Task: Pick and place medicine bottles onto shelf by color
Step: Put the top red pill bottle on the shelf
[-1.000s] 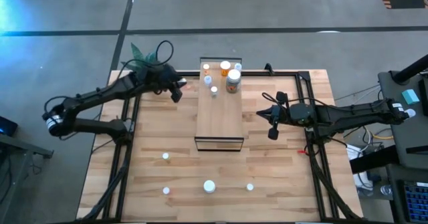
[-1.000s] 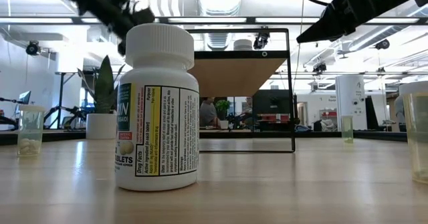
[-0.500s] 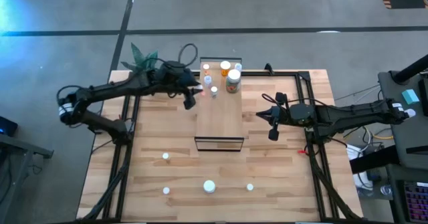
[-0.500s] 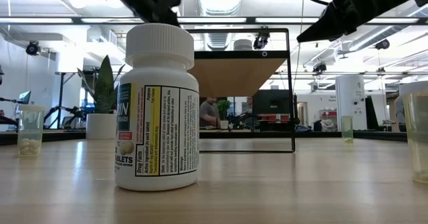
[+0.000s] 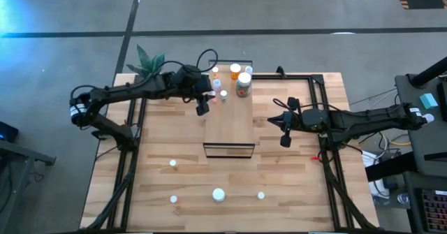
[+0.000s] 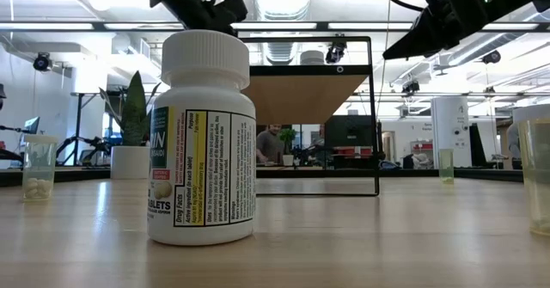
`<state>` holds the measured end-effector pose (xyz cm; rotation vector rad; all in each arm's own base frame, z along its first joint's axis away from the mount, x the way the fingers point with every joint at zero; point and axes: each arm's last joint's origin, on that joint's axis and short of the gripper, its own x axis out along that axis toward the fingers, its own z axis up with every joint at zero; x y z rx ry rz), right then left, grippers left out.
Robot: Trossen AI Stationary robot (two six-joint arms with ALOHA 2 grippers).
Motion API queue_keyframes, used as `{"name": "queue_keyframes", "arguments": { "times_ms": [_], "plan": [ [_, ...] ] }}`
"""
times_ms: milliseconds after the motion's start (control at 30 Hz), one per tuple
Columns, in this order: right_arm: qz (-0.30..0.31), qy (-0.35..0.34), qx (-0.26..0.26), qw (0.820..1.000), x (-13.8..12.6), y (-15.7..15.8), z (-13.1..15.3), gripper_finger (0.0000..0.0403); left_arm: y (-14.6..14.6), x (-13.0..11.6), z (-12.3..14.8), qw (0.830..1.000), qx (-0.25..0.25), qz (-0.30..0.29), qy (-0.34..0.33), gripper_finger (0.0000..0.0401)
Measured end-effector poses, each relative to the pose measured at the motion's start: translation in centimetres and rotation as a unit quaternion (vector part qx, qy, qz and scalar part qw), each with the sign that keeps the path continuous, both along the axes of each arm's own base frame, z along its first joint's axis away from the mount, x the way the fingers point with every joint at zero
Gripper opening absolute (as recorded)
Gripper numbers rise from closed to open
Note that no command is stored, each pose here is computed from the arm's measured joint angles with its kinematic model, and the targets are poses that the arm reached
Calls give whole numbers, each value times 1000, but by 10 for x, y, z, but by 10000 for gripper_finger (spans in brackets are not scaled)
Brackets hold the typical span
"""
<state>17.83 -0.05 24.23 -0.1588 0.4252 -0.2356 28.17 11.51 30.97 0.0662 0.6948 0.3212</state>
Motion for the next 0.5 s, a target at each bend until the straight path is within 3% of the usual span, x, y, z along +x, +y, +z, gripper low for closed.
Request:
{"name": "queue_keyframes", "arguments": {
  "times_ms": [500],
  "plan": [
    [0, 0, 0, 1000, 0, 0, 0, 9, -1, -1, -4, 1000, -7, -4, 10, 98]
  ]
}}
